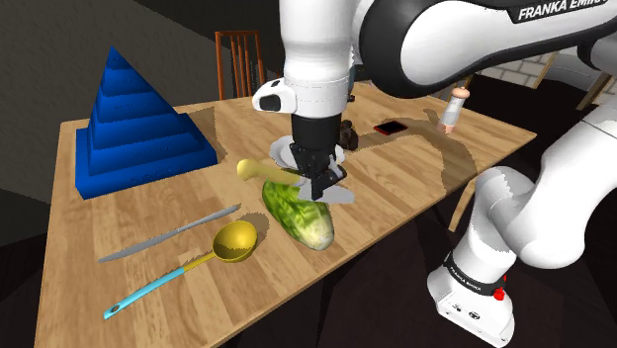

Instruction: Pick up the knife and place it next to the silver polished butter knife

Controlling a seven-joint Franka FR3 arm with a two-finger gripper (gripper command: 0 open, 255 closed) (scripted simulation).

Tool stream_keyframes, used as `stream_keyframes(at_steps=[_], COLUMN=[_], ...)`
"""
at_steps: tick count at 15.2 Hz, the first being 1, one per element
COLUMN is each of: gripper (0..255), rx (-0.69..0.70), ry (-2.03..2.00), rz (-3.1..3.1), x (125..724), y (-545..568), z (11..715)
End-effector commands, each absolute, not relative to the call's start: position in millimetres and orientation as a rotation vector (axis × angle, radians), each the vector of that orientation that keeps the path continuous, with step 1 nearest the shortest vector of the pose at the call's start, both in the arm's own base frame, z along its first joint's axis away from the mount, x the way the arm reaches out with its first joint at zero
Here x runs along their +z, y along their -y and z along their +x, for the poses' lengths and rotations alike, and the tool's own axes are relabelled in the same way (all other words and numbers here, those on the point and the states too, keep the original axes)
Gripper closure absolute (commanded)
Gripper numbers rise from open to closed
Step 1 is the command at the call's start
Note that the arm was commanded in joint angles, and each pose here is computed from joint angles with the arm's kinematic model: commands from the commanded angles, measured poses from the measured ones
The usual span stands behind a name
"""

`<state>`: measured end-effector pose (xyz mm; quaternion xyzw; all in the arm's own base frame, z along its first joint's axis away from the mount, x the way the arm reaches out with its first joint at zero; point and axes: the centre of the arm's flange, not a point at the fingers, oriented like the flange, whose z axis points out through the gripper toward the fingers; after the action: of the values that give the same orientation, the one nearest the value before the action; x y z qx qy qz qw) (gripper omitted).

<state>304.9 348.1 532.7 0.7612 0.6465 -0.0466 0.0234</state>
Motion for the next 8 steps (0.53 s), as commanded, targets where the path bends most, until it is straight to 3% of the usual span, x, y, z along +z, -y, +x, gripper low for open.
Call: stream_keyframes(at_steps=[1,8], gripper=[255,255], rx=[-0.144,-0.144], ry=[-2.001,-2.001], rz=[2.358,2.358], x=[533,534], y=[-375,-467], z=[304,303])
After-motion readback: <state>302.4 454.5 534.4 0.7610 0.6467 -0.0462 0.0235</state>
